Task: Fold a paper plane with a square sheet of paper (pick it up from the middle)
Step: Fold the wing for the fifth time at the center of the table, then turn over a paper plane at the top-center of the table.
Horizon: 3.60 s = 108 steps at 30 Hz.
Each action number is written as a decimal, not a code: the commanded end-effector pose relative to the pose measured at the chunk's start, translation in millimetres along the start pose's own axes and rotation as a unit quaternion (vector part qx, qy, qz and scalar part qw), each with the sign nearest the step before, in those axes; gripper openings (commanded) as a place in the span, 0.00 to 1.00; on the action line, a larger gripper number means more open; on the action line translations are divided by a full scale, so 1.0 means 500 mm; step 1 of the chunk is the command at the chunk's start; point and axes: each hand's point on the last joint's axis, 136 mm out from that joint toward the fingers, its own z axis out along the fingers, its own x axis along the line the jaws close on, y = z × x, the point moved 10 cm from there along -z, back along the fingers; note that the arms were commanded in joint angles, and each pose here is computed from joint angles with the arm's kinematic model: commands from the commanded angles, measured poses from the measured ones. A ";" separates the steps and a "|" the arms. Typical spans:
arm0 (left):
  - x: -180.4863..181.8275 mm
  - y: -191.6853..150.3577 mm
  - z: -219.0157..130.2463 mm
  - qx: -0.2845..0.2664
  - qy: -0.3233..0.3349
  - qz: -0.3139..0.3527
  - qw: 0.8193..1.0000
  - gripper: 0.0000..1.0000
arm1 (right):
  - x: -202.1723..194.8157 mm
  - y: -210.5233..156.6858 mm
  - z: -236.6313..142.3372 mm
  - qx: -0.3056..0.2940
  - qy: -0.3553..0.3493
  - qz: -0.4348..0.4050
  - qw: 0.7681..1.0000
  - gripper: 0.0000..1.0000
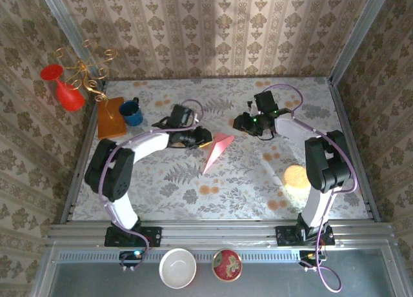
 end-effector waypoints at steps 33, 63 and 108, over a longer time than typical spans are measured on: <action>0.226 -0.046 -0.218 -0.115 0.121 -0.013 0.986 1.00 | 0.111 -0.159 0.081 -0.006 -0.228 0.102 0.968 0.57; 0.225 -0.034 -0.250 -0.165 0.146 -0.060 0.974 1.00 | 0.238 -0.099 0.052 0.007 -0.067 -0.092 0.994 0.00; 0.128 -0.017 0.018 0.022 0.025 -0.041 0.999 0.42 | -0.026 -0.142 0.169 0.107 0.092 0.034 0.989 0.05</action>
